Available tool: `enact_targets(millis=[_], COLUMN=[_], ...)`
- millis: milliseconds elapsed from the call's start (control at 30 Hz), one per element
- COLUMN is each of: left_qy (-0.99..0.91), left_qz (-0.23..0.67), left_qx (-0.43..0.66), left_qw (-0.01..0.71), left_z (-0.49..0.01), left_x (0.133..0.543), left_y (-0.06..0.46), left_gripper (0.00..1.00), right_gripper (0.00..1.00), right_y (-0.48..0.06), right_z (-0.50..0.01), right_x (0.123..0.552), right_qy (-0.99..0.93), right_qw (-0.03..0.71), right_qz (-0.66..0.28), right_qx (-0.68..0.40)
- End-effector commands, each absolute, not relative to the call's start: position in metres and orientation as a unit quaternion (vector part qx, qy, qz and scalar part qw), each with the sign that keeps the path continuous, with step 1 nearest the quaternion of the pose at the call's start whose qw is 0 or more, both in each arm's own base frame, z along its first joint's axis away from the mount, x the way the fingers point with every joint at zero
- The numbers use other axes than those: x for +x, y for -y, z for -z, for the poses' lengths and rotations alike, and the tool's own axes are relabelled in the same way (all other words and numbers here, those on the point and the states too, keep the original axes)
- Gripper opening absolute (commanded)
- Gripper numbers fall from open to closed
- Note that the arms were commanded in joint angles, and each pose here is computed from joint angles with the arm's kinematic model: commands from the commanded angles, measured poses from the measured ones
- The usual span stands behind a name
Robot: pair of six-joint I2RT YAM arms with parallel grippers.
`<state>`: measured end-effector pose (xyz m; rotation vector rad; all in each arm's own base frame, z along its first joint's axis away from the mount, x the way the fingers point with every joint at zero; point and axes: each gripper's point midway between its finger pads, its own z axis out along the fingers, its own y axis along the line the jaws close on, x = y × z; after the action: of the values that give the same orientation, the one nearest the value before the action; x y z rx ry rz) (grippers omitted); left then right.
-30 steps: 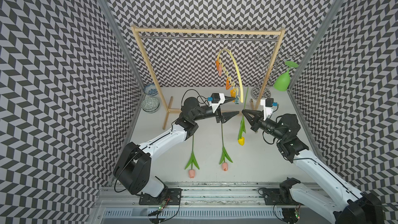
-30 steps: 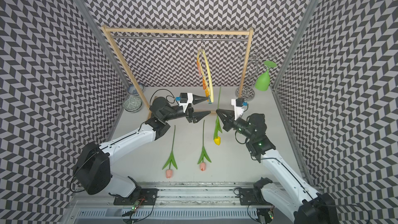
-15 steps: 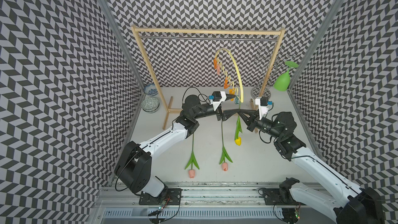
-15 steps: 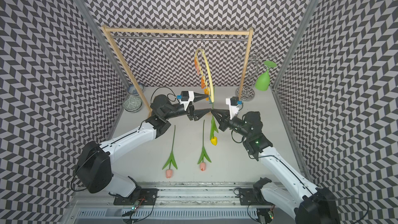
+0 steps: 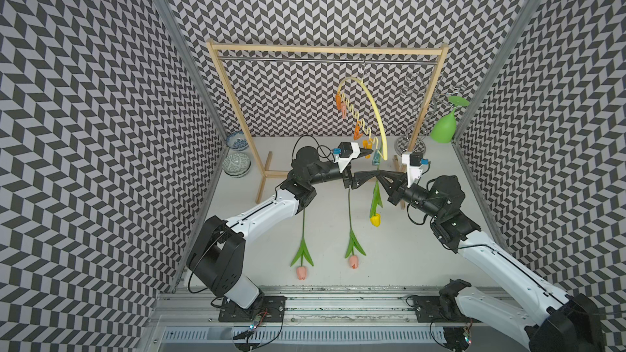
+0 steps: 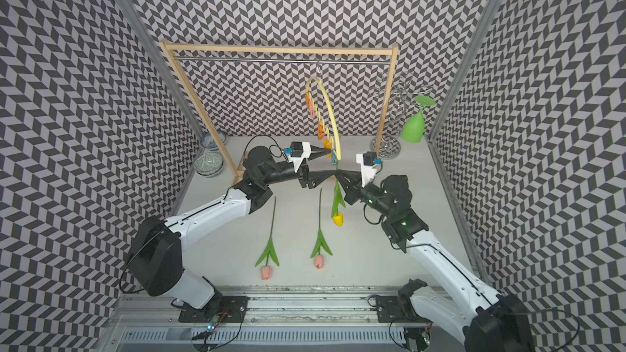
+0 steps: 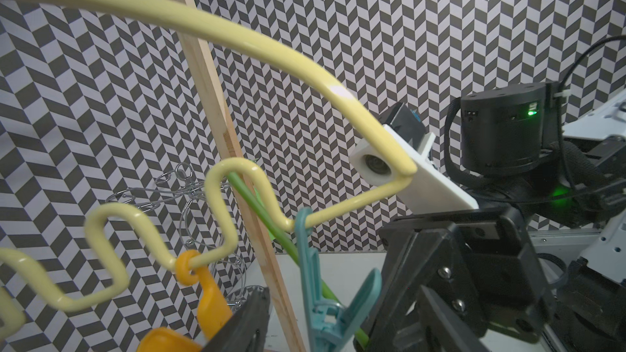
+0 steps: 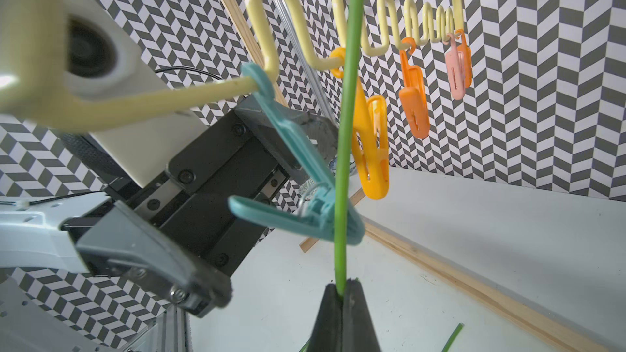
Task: Dry the flowers on a clothes hanger
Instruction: Open the clamp at the hanger.
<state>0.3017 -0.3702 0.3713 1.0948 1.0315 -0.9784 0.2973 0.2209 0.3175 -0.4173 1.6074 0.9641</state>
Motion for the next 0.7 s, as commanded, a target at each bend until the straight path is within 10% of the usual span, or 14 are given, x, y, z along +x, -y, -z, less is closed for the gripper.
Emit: enact_targets(millis=[0,667], left_qy=[-0.434,-0.443], left_qz=[0.432,0.447], left_qx=[0.481,0.487], left_qw=[0.627,0.605], left_z=[-0.3844,-0.3832], left_x=[0.3,0.302], left_y=[0.3724,0.3813], left_gripper=[0.72,0.55], right_gripper=[0.0,0.0], right_y=[-0.2187,-0.224], right_z=[-0.3311,-0.3326], right_x=[0.2937,0.2927], right_qy=[-0.665,-0.664], right_qw=[0.598,0.59], right_qz=[-0.409,-0.418], right_qx=[-0.18,-0.192])
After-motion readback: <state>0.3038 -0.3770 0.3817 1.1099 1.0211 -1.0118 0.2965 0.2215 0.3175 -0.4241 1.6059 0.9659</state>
